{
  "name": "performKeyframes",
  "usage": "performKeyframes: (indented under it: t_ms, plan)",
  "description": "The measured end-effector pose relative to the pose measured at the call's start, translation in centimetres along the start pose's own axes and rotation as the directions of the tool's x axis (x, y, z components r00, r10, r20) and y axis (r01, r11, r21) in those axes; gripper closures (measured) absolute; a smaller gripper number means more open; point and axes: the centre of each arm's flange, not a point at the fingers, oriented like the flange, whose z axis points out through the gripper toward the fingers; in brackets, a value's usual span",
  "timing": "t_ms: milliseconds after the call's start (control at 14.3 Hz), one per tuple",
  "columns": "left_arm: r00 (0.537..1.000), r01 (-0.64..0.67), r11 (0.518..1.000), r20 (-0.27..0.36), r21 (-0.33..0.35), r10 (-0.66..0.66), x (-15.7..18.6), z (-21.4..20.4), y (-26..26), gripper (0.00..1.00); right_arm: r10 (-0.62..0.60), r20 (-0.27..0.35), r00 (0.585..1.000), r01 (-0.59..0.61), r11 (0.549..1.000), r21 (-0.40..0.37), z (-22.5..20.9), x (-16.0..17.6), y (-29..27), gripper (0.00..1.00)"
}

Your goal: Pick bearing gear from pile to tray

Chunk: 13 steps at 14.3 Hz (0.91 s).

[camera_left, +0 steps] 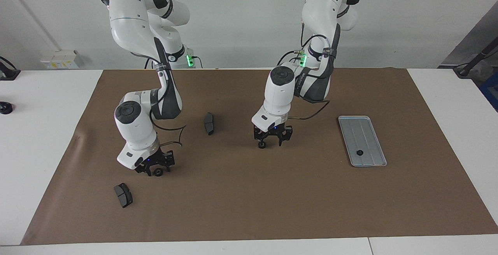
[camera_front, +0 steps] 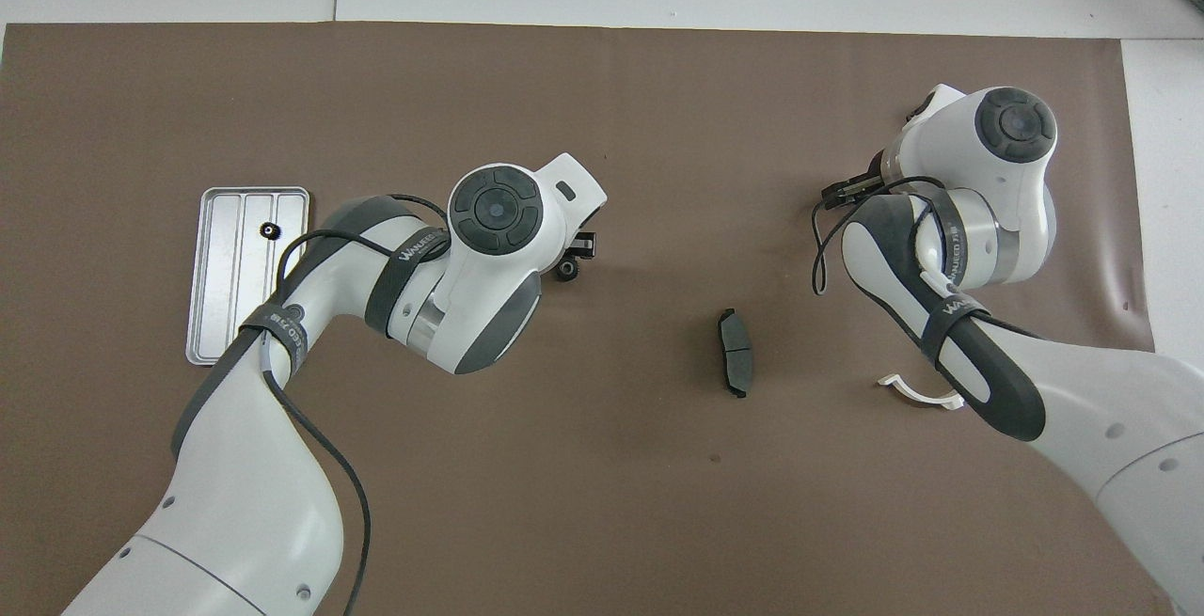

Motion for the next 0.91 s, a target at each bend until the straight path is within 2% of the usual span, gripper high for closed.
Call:
performKeyframes:
  t_ms: [70,419,489,768,838,908]
  plan:
    - [1.000,0.000,1.000,-0.008,-0.005,0.000,0.1,0.1,0.1,0.24,0.001,0.009,1.000,-0.001,1.000,0.002,-0.1,-0.1,0.0,0.33]
    - [1.000,-0.008,1.000,-0.022,-0.017,0.008,-0.1,1.0,0.6,0.24,0.004,0.025,1.000,-0.004,1.000,0.004,-0.2,-0.3,0.2,0.37]
    - [1.000,-0.011,1.000,-0.019,-0.017,0.011,-0.3,1.6,0.7,0.24,0.004,0.023,1.000,-0.004,1.000,0.006,-0.3,-0.3,0.1,0.43]
    - [1.000,-0.029,0.999,-0.002,-0.013,0.029,-1.4,2.8,1.5,0.24,0.005,0.023,1.000,-0.005,1.000,0.006,-0.3,-0.3,0.1,0.46]
    - [0.999,-0.035,0.999,0.002,-0.012,0.035,-1.8,3.0,1.8,0.24,0.005,0.021,1.000,-0.005,1.000,0.007,-0.4,-0.2,0.1,0.48]
    - [0.999,-0.038,0.999,0.005,-0.012,0.038,-2.0,3.2,2.0,0.24,0.004,0.019,1.000,-0.004,1.000,0.008,-0.5,-0.2,0.0,0.57]
